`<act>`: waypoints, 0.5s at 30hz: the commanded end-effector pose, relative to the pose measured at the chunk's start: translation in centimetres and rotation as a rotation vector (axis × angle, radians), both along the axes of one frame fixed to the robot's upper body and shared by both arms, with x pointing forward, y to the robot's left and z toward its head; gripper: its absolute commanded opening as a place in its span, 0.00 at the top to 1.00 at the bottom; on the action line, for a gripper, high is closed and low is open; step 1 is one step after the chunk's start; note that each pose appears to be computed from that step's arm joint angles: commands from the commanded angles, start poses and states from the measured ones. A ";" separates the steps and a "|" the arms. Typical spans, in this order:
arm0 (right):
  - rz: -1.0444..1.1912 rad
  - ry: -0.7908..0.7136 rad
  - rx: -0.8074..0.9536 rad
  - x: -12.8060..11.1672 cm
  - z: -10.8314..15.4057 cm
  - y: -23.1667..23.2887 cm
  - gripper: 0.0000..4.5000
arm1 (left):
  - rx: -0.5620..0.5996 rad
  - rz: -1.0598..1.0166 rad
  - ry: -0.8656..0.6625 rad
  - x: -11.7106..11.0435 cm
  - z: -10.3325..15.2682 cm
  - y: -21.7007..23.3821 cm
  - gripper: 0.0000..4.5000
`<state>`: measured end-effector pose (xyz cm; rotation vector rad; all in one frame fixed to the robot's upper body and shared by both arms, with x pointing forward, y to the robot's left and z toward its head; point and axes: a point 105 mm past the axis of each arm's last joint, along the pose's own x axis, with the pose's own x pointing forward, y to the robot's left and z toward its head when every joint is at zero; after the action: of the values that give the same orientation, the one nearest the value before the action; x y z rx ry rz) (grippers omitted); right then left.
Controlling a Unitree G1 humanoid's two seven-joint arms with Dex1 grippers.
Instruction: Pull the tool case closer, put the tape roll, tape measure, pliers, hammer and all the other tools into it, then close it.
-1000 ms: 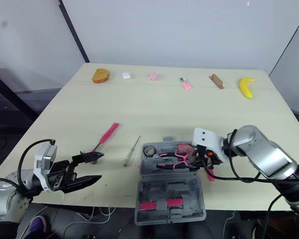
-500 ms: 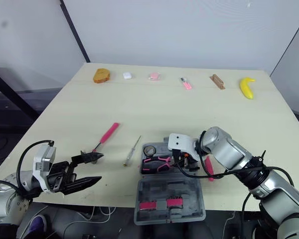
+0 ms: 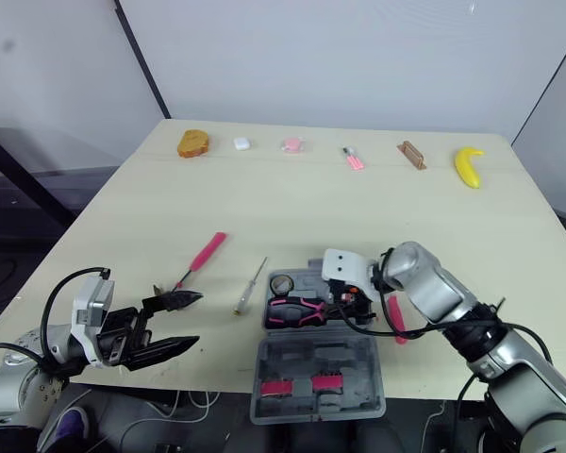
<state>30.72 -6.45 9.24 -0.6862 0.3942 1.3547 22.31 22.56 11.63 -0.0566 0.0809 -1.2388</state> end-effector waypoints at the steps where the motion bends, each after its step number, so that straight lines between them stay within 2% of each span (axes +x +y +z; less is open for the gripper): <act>1: 0.030 -0.063 0.204 -0.5 2.5 0.4 0.26 | 0.002 -0.023 -0.029 -0.1 0.5 -0.7 0.00; 4: 0.000 0.014 0.314 -1.1 1.8 0.3 0.26 | -0.002 -0.024 -0.030 0.0 0.5 -0.9 0.00; 7: -0.030 0.089 0.414 -1.7 1.1 0.7 0.42 | -0.004 -0.029 -0.034 0.2 0.7 -1.4 0.00; 8: -0.034 0.087 0.414 -1.7 0.8 0.8 0.50 | -0.004 -0.030 -0.035 0.3 0.8 -1.4 0.00; 11: -0.063 0.076 0.435 -1.4 0.2 1.4 0.82 | -0.003 -0.034 -0.038 0.5 1.1 -1.7 0.00; 12: -0.074 0.073 0.441 -1.3 0.1 1.6 0.97 | -0.002 -0.035 -0.039 0.6 1.2 -1.7 0.00; 15: -0.086 0.071 0.422 -1.0 -1.1 2.0 0.97 | 0.000 -0.041 -0.045 0.7 1.9 -2.2 0.00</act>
<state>29.57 -4.61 7.90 -0.2540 0.2089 1.3299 23.16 20.96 12.24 -0.0574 0.0743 -1.2493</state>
